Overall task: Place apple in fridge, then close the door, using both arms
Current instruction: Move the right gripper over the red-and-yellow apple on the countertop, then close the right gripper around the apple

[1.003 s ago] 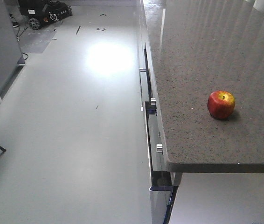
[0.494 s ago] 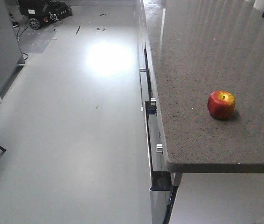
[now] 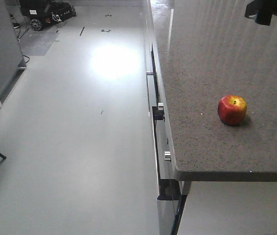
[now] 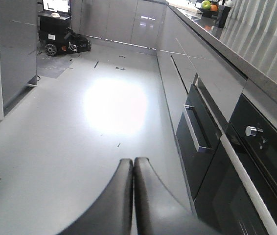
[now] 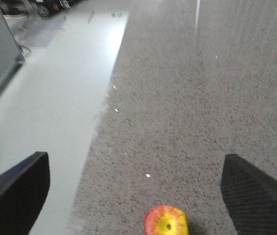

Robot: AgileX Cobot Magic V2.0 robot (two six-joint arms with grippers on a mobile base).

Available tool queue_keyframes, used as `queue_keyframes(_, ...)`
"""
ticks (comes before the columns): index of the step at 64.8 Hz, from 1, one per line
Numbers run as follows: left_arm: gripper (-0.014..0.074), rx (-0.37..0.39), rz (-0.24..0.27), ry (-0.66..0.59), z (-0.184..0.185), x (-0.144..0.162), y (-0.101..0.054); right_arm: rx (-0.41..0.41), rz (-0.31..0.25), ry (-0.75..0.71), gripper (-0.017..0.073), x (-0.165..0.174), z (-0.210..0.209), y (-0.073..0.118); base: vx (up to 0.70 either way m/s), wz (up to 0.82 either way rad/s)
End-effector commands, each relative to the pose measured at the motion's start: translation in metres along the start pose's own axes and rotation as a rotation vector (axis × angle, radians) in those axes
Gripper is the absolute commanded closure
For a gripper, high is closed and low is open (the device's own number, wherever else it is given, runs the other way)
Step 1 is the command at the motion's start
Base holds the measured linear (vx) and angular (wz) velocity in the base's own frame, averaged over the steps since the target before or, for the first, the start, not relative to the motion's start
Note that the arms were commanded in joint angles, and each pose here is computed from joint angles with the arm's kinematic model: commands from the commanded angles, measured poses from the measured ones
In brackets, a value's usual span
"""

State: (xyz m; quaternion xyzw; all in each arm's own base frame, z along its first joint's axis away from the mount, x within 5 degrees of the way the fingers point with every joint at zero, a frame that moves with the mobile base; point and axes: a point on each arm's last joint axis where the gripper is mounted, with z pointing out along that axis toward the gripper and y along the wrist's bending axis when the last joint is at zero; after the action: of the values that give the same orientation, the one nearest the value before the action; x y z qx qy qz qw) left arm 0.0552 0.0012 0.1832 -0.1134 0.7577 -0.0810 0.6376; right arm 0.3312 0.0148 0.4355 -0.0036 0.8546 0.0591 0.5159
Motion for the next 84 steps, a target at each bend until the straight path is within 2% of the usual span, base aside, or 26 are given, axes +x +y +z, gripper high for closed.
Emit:
queue_keyframes(1,0.06,0.03,-0.009,-0.101,-0.003,-0.012,-0.004,0.031,-0.012,-0.061,-0.0108,-0.019,0.0,-0.003,0.0,0.0)
queue_keyframes(10,0.06,0.03,-0.009,-0.101,-0.003,-0.012,-0.004,0.038,-0.001,0.029,-0.0104,-0.014,0.036,-0.006,0.0,0.0)
queue_keyframes(21,0.06,0.03,-0.009,-0.101,-0.003,-0.012,-0.004,0.044,0.006,0.165,-0.0101,0.008,0.083,-0.012,0.0,0.0)
queue_keyframes(33,0.06,0.03,-0.009,-0.101,-0.003,-0.012,-0.004,0.083,-0.004,0.265,-0.0094,0.03,0.116,-0.019,0.0,0.0)
queue_keyframes(64,0.06,0.03,-0.009,-0.101,-0.003,-0.012,-0.004,0.107,-0.004,0.354,-0.0082,0.053,0.147,-0.025,0.0,0.0)
queue_keyframes(84,0.06,0.03,-0.009,-0.101,-0.003,-0.012,-0.004,0.105,-0.009,0.474,-0.0073,0.078,0.17,-0.028,0.0,0.0)
